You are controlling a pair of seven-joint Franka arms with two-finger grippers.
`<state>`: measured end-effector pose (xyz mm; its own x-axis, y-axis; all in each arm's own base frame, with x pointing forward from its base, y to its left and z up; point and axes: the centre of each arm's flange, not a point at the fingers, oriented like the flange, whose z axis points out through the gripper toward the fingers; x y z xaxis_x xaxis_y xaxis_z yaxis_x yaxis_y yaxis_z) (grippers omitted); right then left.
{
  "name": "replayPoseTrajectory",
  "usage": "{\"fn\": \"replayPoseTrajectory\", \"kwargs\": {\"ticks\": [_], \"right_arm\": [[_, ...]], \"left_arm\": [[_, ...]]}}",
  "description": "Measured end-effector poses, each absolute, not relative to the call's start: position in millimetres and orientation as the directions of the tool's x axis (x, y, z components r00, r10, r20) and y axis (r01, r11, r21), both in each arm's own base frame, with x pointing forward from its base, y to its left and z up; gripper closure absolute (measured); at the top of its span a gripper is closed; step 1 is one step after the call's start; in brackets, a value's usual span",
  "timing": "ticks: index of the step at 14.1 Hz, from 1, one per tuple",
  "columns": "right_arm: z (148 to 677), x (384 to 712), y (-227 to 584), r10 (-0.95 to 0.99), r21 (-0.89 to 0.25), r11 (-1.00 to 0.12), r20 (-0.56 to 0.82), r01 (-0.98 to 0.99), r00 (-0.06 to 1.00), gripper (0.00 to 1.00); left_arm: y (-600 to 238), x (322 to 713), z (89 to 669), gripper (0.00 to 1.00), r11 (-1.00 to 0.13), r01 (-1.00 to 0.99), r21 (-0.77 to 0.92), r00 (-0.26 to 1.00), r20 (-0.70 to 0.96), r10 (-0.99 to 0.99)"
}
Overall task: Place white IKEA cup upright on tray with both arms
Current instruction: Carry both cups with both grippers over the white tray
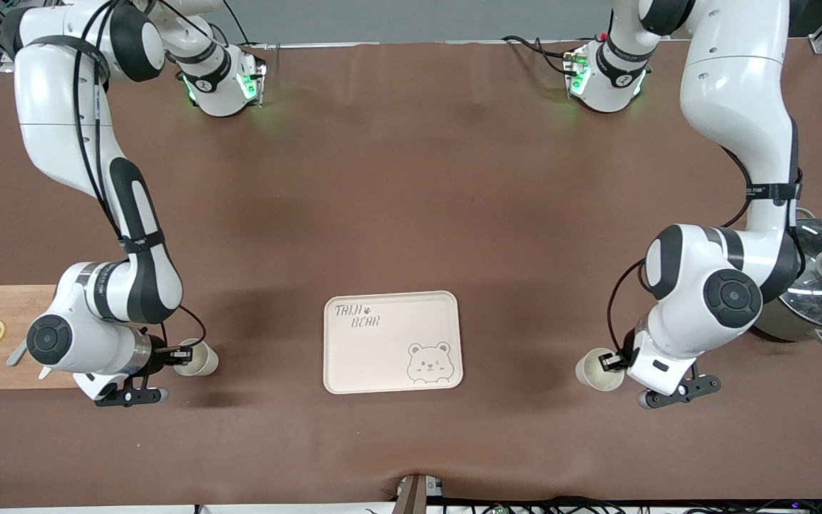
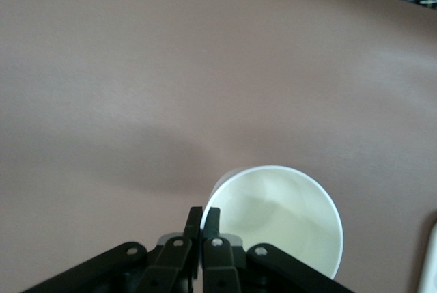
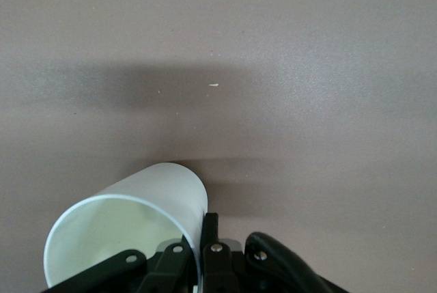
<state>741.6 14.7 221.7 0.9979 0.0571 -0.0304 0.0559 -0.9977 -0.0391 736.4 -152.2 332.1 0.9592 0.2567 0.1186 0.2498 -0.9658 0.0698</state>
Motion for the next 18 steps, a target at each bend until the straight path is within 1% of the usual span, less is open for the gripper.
{"fn": "replayPoseTrajectory", "kwargs": {"ticks": [8, 10, 14, 18], "right_arm": [[238, 745, 43, 0.088, -0.07, -0.994, -0.012, 0.087, 0.996, 0.96], [250, 746, 49, 0.097, -0.081, -0.992, -0.025, 0.095, 0.995, 0.96], [291, 753, 57, 0.09, -0.124, -0.989, -0.03, 0.085, 0.996, 0.96], [306, 754, 85, 0.03, -0.136, -0.99, -0.028, 0.026, 0.999, 0.96]], "left_arm": [[-248, 712, 342, 0.96, -0.933, 0.34, 0.118, 0.93, 0.102, 0.352], [-272, 704, 346, 0.96, -0.923, 0.363, 0.129, 0.921, 0.101, 0.377], [-317, 686, 348, 0.96, -0.885, 0.442, 0.145, 0.886, 0.082, 0.456], [-348, 673, 346, 0.96, -0.853, 0.498, 0.153, 0.856, 0.069, 0.512]]}}
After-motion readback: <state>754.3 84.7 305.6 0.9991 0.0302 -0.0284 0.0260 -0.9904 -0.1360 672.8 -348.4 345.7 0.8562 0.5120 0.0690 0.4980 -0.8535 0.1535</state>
